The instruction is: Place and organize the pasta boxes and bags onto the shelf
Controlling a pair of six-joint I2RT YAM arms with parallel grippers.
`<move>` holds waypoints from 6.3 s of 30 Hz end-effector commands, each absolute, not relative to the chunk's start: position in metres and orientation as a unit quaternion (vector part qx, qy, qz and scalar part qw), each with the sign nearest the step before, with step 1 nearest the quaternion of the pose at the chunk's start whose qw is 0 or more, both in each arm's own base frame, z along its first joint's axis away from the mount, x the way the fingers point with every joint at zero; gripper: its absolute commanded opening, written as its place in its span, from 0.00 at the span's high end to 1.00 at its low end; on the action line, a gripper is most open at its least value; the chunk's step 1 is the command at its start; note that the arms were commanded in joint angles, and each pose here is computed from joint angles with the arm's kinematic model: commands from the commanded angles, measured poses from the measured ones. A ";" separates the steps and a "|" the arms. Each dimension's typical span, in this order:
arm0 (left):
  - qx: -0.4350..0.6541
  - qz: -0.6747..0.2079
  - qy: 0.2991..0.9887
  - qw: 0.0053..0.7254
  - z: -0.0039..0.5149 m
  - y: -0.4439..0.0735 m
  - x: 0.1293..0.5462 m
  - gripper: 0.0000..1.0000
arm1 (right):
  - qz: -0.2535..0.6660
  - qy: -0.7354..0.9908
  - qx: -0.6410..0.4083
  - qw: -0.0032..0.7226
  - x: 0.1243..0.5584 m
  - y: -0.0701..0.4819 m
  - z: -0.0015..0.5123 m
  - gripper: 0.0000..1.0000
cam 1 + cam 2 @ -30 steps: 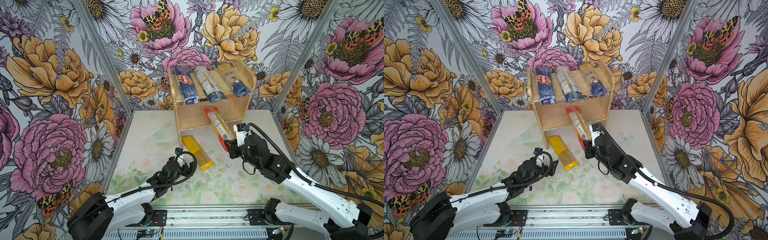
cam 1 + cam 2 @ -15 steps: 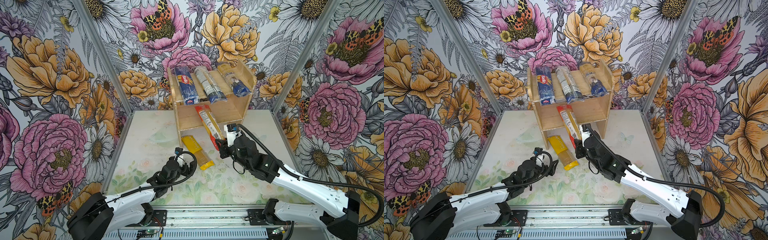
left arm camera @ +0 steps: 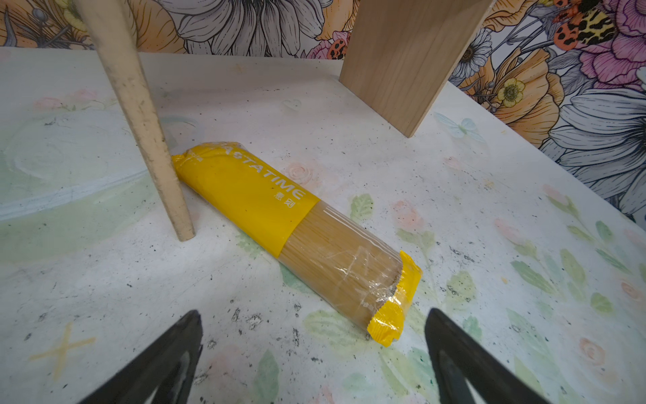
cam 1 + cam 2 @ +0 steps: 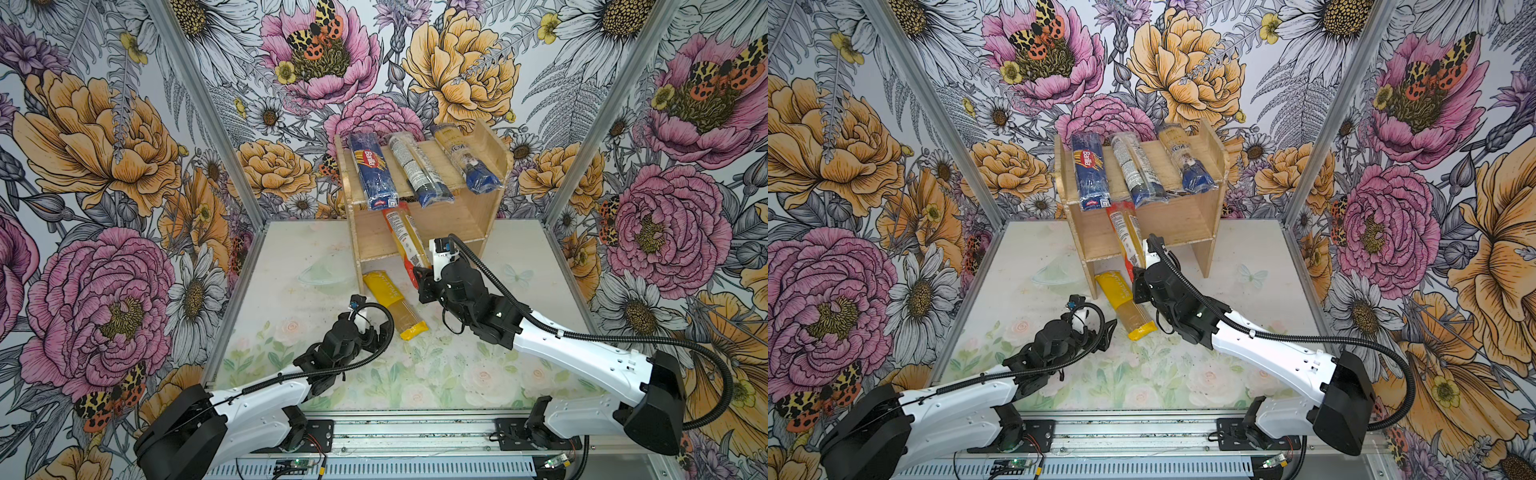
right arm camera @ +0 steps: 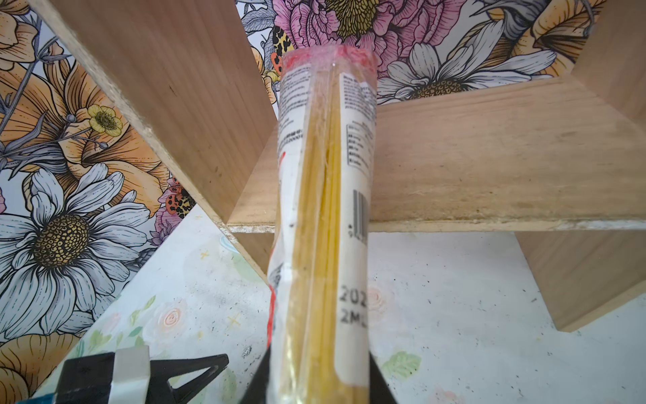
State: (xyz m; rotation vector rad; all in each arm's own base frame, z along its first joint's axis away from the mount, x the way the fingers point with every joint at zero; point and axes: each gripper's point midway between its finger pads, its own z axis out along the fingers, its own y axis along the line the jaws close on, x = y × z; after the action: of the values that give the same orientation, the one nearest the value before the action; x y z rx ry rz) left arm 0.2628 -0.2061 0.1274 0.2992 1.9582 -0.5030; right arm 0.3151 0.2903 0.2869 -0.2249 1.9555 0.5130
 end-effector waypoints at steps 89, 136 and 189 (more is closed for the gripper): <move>0.128 -0.209 0.813 0.528 0.127 -0.185 0.255 0.01 | 0.253 0.719 0.040 0.647 0.389 0.330 0.366 1.00; 0.120 -0.208 0.812 0.531 0.129 -0.179 0.251 0.01 | 0.223 0.753 0.006 0.619 0.394 0.323 0.313 0.87; 0.113 -0.206 0.811 0.535 0.130 -0.175 0.252 0.01 | 0.202 0.751 -0.022 0.628 0.383 0.308 0.317 0.41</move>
State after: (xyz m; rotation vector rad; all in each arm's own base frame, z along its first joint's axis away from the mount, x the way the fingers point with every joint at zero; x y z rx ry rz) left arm 0.2511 -0.1782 0.1330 0.2693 1.9288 -0.5042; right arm 0.3854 0.3183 0.2978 -0.0513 1.7723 0.4630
